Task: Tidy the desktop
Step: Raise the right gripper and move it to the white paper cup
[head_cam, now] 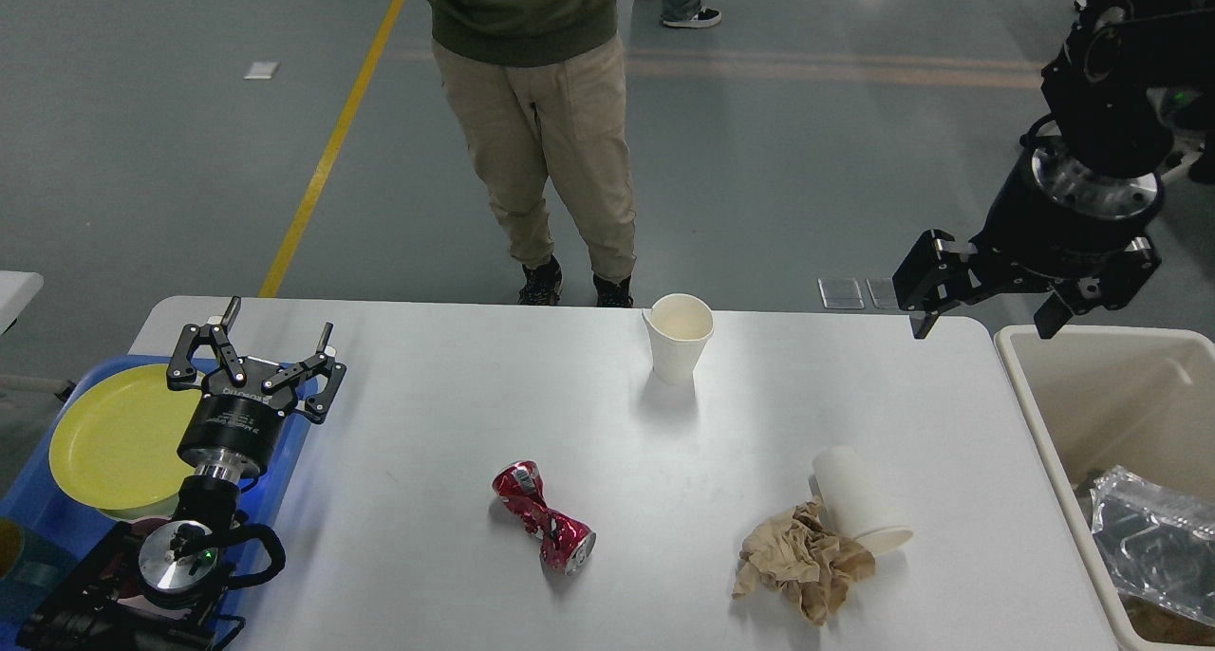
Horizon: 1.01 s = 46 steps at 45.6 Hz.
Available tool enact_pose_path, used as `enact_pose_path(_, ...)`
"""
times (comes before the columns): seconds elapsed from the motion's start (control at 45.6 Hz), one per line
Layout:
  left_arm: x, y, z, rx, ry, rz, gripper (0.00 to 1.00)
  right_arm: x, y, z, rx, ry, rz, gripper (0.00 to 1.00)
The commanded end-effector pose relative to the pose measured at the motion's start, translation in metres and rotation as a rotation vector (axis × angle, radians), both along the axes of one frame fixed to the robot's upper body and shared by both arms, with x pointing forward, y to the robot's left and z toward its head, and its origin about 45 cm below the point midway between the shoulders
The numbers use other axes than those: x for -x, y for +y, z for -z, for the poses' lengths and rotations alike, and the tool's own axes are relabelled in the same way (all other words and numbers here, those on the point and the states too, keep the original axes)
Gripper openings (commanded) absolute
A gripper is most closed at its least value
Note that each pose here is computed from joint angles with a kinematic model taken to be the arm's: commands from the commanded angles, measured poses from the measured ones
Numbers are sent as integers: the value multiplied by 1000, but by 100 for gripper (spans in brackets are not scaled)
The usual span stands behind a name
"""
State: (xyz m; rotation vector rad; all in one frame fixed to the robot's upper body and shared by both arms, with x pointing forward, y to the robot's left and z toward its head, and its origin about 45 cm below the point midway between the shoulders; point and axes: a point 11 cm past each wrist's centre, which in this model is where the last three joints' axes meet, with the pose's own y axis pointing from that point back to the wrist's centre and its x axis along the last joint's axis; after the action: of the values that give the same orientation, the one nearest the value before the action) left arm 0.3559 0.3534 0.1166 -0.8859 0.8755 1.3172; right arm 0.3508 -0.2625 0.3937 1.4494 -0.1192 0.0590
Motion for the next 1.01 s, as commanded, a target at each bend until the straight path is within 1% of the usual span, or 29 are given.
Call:
enact_pose_path(0.0,1,0,1,0,1,0,96,20,22,-25,-26,-27,-37,100)
enact_pose_path(0.11,0,0,0,0,0,0,96,21,31,-31,-65,-41,-17,100)
enact_pose_path(0.526,0,0,0,0,-2,1,96,20,32,-32,-96,-52,-2,100)
enact_pose_path(0.702,0,0,0,0,0,0,96,13,30,-31,-96,-65,1,100)
enact_pose_path(0.79,0,0,0,0,0,0,96,2,34,-28,-115,-92,-2,100)
enact_pose_path(0.877,0,0,0,0,-2,1,96,-10,37,-9,-148,-113,5,100)
enact_pose_path(0.987,0,0,0,0,-2,1,96,-32,41,24,-191,-187,30,100)
